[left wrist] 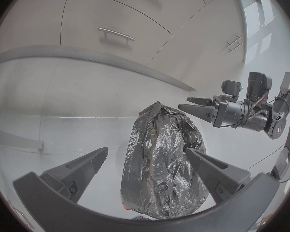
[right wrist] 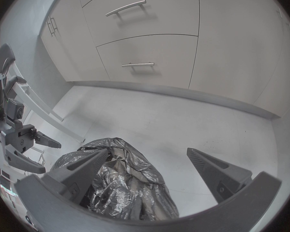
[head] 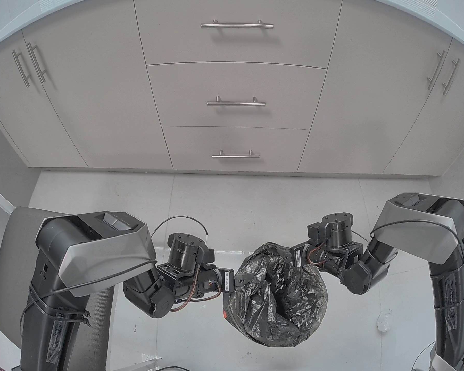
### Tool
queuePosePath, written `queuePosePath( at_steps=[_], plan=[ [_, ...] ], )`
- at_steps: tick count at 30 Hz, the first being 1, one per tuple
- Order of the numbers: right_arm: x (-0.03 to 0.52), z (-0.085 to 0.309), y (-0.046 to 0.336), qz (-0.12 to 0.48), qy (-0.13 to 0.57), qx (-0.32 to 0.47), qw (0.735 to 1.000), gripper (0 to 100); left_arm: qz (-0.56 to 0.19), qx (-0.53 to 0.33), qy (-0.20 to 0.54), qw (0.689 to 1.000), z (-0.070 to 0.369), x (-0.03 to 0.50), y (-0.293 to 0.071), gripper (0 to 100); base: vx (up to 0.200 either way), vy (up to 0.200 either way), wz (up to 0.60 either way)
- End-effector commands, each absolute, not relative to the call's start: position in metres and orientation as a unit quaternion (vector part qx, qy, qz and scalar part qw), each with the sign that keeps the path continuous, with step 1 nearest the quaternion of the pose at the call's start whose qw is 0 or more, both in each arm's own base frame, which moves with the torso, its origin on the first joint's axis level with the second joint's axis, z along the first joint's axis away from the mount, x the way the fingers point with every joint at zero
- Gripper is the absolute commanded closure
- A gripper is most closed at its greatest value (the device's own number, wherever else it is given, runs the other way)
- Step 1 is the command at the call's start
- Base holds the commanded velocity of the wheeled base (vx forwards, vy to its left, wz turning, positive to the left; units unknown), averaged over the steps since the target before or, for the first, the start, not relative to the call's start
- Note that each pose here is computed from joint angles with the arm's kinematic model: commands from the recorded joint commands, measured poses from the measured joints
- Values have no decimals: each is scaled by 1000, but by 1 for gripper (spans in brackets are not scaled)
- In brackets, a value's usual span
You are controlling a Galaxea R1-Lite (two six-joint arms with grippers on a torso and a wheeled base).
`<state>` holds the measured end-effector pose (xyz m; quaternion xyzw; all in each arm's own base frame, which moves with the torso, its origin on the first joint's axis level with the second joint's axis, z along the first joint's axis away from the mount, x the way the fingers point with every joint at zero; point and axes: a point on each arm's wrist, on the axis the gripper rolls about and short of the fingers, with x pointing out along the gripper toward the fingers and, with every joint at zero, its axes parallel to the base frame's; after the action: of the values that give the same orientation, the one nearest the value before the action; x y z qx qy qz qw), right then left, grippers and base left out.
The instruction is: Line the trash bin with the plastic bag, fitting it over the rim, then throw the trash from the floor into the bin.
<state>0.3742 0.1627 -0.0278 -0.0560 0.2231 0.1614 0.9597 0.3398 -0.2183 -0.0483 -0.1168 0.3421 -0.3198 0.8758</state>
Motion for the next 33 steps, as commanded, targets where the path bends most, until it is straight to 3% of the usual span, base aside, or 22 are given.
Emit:
queuePosePath(
  at_steps=[1, 18, 24, 33],
  plan=[
    [373, -43, 161, 162, 231, -54, 958, 0, -322, -115, 343, 875, -50, 339, -220, 0, 0, 0, 0],
    [375, -43, 157, 156, 223, -50, 961, 0, -316, -55, 341, 884, -64, 338, -233, 0, 0, 0, 0],
    [375, -42, 157, 156, 218, -49, 962, 0, -259, -32, 350, 900, -69, 348, -236, 0, 0, 0, 0],
    [376, -42, 157, 157, 211, -47, 964, 0, -239, -3, 406, 882, -69, 348, -242, 0, 0, 0, 0]
  ],
)
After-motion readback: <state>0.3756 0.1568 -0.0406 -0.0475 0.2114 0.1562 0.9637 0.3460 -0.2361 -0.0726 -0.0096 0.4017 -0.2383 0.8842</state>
